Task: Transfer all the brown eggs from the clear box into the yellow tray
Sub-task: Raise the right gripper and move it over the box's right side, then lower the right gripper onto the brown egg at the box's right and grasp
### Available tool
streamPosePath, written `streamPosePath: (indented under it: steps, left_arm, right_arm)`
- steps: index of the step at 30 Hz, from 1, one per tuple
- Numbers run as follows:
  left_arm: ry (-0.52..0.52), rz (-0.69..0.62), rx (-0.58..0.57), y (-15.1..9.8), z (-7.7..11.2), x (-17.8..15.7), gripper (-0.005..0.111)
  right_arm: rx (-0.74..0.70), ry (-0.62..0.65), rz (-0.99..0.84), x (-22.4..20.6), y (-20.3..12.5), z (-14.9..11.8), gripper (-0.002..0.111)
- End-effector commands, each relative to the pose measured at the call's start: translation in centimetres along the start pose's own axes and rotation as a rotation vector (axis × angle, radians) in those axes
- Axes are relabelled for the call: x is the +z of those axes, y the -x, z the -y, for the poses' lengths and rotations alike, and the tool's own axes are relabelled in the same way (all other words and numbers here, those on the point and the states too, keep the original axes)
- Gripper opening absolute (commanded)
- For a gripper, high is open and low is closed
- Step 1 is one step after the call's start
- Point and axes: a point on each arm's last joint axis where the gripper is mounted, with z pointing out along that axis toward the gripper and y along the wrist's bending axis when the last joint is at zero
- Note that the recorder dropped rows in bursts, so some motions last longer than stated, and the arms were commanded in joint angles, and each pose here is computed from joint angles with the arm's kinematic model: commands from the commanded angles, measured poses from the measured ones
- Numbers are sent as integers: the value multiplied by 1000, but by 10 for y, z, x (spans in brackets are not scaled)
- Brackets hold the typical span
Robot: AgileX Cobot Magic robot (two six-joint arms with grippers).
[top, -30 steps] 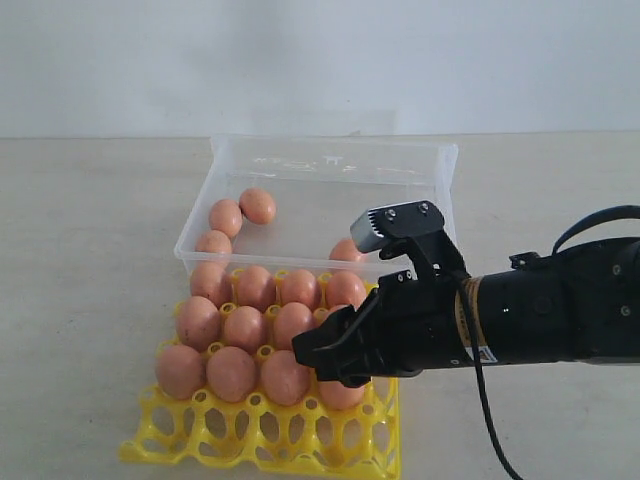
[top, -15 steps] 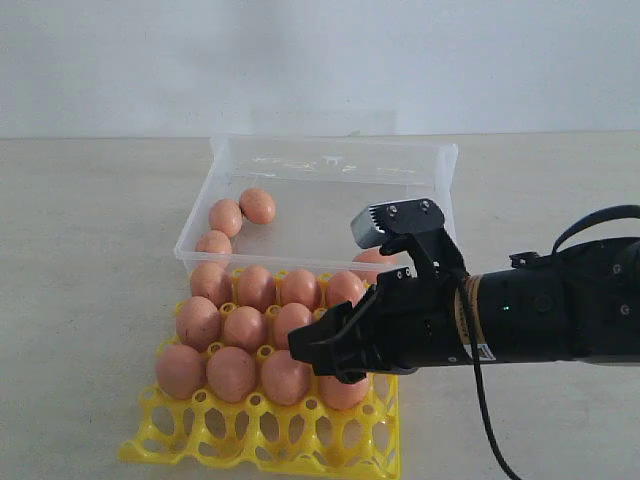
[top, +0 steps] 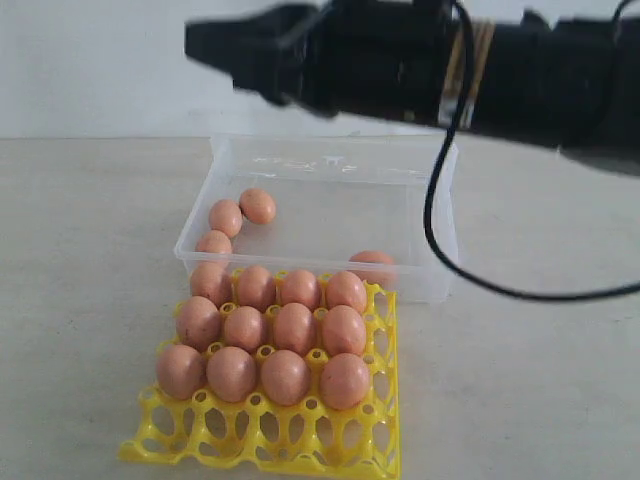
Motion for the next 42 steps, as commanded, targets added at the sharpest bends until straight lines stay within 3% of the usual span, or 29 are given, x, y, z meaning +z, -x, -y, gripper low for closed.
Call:
streamPosePath:
  steps: [1, 6, 8, 11, 15, 16, 18, 21, 27, 33, 36, 42]
  left_arm:
    - [-9, 0, -3, -1, 1, 0, 22]
    - [-9, 0, -3, -1, 1, 0, 22]
    - [-9, 0, -3, -1, 1, 0, 22]
    - [-9, 0, -3, -1, 1, 0, 22]
    - [-9, 0, -3, -1, 1, 0, 22]
    - [-9, 0, -3, -1, 1, 0, 22]
    - [-9, 0, -3, -1, 1, 0, 22]
    - [-9, 0, -3, -1, 1, 0, 22]
    - [-9, 0, -3, -1, 1, 0, 22]
    - [-9, 0, -3, -1, 1, 0, 22]
    - [-9, 0, -3, -1, 1, 0, 22]
    - [-9, 0, -3, -1, 1, 0, 22]
  right_arm:
    - [-279, -158, -3, 13, 48, 1, 0]
    - [-487, -782, -302, 13, 56, 18, 0]
    - [-523, -952, -452, 9, 49, 24, 0]
    - [-435, -836, -700, 17, 26, 28, 0]
    - [-76, -509, -959, 23, 9, 53, 0]
    - [-42, -454, -1002, 23, 12, 61, 0]
    - [78, -414, -1133, 18, 11, 86, 0]
    - [124, -470, -1135, 20, 10, 125, 0]
    - [-9, -343, -1221, 29, -18, 159, 2]
    - [-158, -169, -1302, 34, -48, 173, 41]
    - [-211, -193, -1365, 31, -58, 184, 52]
    - [-275, -243, -1371, 34, -73, 201, 52]
